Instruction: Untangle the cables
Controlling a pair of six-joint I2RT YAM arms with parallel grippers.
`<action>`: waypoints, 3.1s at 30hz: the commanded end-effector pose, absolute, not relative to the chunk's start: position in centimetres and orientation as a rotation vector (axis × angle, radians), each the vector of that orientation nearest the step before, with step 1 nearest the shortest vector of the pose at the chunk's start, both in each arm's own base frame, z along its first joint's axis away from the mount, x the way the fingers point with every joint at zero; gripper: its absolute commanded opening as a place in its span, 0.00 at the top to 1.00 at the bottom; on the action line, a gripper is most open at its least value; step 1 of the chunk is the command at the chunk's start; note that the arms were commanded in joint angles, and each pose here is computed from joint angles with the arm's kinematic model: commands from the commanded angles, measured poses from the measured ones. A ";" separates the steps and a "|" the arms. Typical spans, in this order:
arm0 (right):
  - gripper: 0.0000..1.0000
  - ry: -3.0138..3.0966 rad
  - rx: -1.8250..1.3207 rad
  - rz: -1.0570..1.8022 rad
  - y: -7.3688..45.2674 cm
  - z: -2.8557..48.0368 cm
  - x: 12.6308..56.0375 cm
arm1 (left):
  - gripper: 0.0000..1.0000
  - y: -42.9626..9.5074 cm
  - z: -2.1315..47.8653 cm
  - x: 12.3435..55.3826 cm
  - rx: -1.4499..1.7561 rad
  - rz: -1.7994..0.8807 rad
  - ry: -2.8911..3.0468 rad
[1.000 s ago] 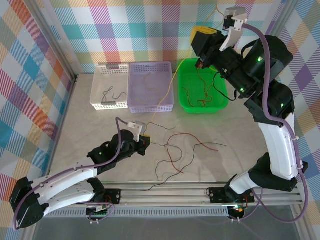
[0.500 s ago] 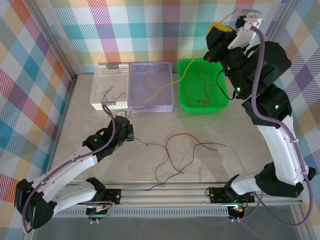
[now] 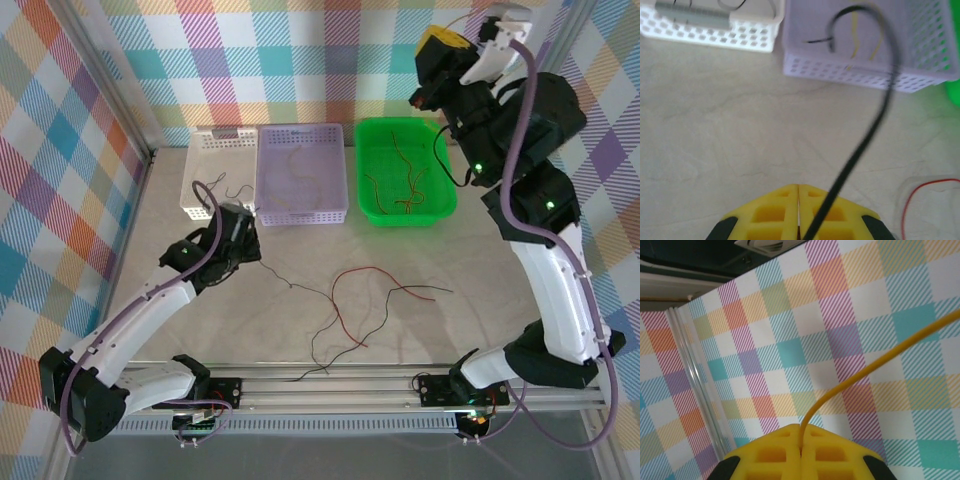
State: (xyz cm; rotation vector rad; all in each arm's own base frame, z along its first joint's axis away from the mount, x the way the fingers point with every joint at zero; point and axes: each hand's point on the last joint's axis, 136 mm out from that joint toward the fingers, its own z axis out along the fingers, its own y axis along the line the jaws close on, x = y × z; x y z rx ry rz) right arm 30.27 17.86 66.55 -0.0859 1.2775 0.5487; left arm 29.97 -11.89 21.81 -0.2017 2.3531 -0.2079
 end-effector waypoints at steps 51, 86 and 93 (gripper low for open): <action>1.00 1.815 -0.404 1.006 35.2 39.9 53.8 | 1.00 -11.3 26.2 28.3 0.092 -0.219 2.154; 1.00 1.485 -0.339 1.118 31.9 52.9 50.7 | 1.00 -11.6 26.0 28.3 0.106 -0.228 2.161; 1.00 1.625 -0.324 1.086 33.5 45.5 54.9 | 1.00 -11.7 25.9 28.3 0.109 -0.229 2.165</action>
